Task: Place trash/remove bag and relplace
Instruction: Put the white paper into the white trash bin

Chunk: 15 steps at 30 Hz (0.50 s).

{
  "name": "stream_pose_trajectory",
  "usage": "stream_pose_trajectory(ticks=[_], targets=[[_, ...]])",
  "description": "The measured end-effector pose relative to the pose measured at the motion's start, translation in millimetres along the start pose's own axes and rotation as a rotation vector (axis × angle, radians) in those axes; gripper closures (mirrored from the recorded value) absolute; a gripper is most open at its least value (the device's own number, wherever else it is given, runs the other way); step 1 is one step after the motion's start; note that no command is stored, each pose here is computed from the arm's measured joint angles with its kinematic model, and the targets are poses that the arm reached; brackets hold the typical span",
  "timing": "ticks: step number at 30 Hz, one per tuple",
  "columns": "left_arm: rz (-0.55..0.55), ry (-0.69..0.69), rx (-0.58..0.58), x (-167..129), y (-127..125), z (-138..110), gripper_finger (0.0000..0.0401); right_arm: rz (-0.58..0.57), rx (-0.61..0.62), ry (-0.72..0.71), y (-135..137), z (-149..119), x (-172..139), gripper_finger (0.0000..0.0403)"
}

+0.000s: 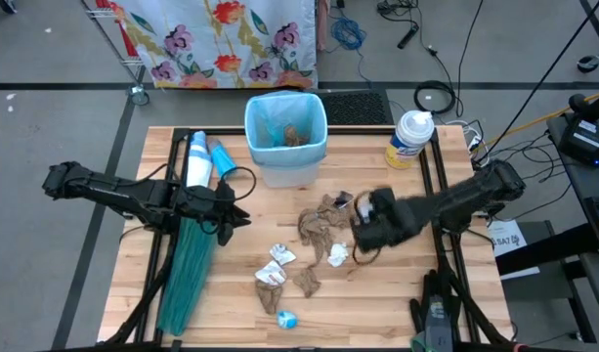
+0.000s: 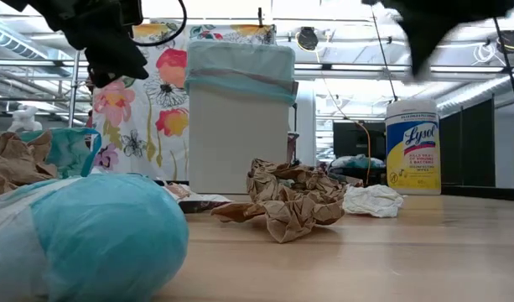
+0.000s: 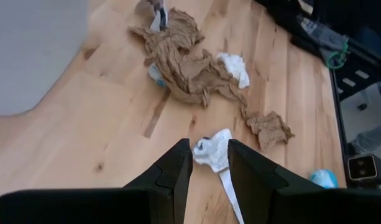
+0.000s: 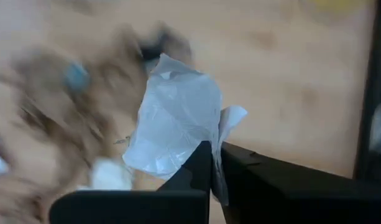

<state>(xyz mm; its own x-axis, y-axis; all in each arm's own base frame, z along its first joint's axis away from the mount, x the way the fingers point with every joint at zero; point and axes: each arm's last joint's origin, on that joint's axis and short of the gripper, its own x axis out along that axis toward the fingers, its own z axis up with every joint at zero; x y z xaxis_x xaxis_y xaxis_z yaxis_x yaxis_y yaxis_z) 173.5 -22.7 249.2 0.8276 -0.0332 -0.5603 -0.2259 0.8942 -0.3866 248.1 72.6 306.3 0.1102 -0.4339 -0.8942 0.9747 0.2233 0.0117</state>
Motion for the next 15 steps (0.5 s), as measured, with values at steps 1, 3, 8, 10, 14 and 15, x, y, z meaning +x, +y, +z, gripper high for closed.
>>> stream_pose_trajectory(ticks=[1, 3, 8, 10, 14, 15], targets=[[0.0, -0.003, 0.0, 0.0, -0.1, 0.3, 0.0293, 0.019, -0.015, -0.027, 1.2, 12.6, -8.7, 0.0402], [0.004, -0.006, 0.0, 0.0, 0.0, 0.3, 0.0293, 0.066, -0.048, -0.08, 3.7, 37.4, -24.2, 0.0402], [0.02, -0.014, -0.001, 0.0, 0.5, 0.5, 0.0293, 0.181, -0.106, -0.238, 6.0, 95.7, -53.5, 0.0403], [0.029, -0.019, -0.001, 0.0, 0.8, 0.6, 0.0293, 0.233, -0.131, -0.299, 8.1, 118.4, -59.9, 0.0403], [0.045, -0.029, -0.001, 0.0, 1.3, 0.9, 0.0293, 0.36, -0.179, -0.422, 16.8, 161.5, -60.5, 0.0403], [0.057, -0.036, -0.001, -0.1, 1.6, 1.1, 0.0293, 0.389, -0.192, -0.449, 19.4, 171.6, -58.8, 0.0403]])
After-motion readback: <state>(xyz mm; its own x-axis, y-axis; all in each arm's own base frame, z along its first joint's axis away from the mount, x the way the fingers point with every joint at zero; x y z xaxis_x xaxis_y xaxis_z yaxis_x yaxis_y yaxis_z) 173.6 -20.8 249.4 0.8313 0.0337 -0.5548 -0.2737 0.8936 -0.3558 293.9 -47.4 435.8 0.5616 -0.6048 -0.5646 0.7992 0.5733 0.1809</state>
